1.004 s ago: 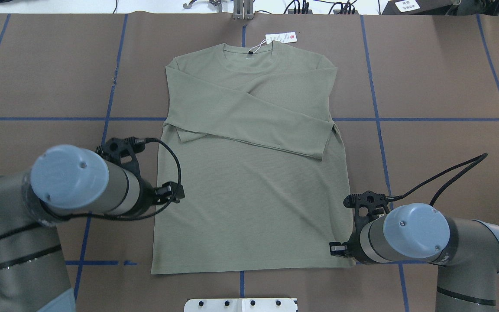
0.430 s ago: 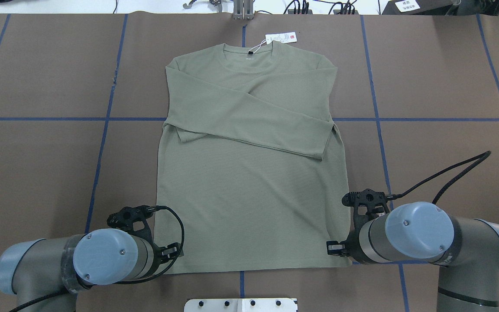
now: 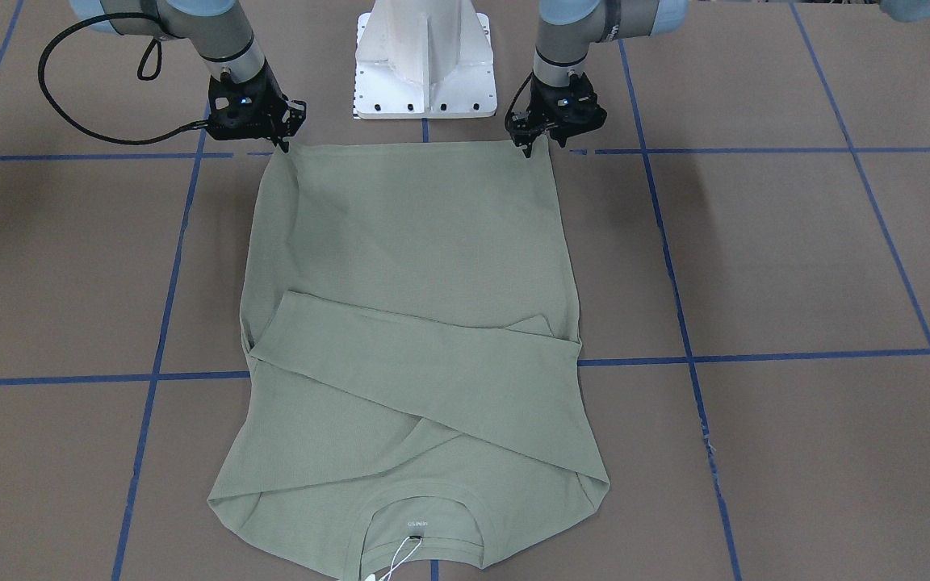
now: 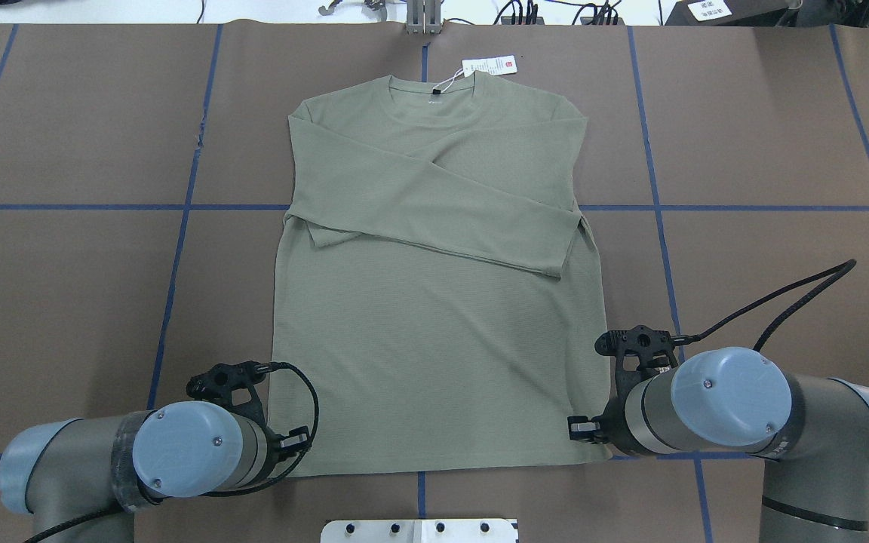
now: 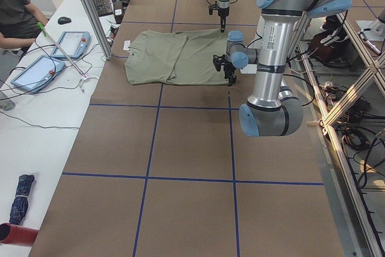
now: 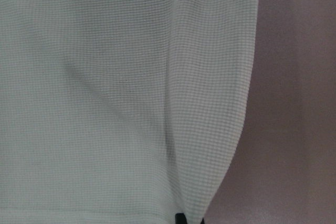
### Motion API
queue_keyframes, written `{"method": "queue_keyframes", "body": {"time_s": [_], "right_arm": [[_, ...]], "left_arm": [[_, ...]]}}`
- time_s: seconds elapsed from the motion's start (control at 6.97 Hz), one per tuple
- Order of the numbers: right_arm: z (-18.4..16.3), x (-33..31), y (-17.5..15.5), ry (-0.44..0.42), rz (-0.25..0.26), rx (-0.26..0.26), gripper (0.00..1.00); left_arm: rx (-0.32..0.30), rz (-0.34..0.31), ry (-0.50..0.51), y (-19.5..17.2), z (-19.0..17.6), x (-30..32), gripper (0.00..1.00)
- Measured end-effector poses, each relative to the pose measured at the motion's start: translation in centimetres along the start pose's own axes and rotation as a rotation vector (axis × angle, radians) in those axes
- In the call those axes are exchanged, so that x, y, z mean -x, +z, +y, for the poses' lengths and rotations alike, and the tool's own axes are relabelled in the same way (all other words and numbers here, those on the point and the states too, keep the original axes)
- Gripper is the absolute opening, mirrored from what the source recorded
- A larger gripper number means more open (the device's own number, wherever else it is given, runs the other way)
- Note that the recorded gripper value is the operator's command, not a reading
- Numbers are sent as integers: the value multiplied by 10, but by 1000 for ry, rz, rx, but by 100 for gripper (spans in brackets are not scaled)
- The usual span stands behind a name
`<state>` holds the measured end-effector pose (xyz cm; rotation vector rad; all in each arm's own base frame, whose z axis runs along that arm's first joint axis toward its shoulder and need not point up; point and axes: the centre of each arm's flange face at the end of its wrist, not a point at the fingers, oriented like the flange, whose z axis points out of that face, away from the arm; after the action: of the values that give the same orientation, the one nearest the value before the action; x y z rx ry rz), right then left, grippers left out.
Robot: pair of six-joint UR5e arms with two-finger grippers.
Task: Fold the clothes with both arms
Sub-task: 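Move the left gripper to the hem corner and grasp both hem corners, then lift the hem with both grippers and fold it toward the collar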
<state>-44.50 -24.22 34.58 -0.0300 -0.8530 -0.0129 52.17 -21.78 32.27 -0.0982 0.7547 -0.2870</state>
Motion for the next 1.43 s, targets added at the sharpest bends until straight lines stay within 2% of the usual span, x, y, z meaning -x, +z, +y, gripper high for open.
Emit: {"method": "queue_keyframes", "body": {"time_s": [0.29,0.72,1.0,1.43], "right_arm": [[-3,-1,-1,5,1,-2,0],[-7,-2,-6,12,-6,-2,0],[-7,-2,-26,15,-39,13,0],[5,-17,-80,25,-119,115,0]], "left_arm": [[6,-3,11,2,5,0,0],[14,12,15,-8,8,-1,0],[13,9,39,-36,6,7,0],[16,3,143,-116,8,52,0]]}}
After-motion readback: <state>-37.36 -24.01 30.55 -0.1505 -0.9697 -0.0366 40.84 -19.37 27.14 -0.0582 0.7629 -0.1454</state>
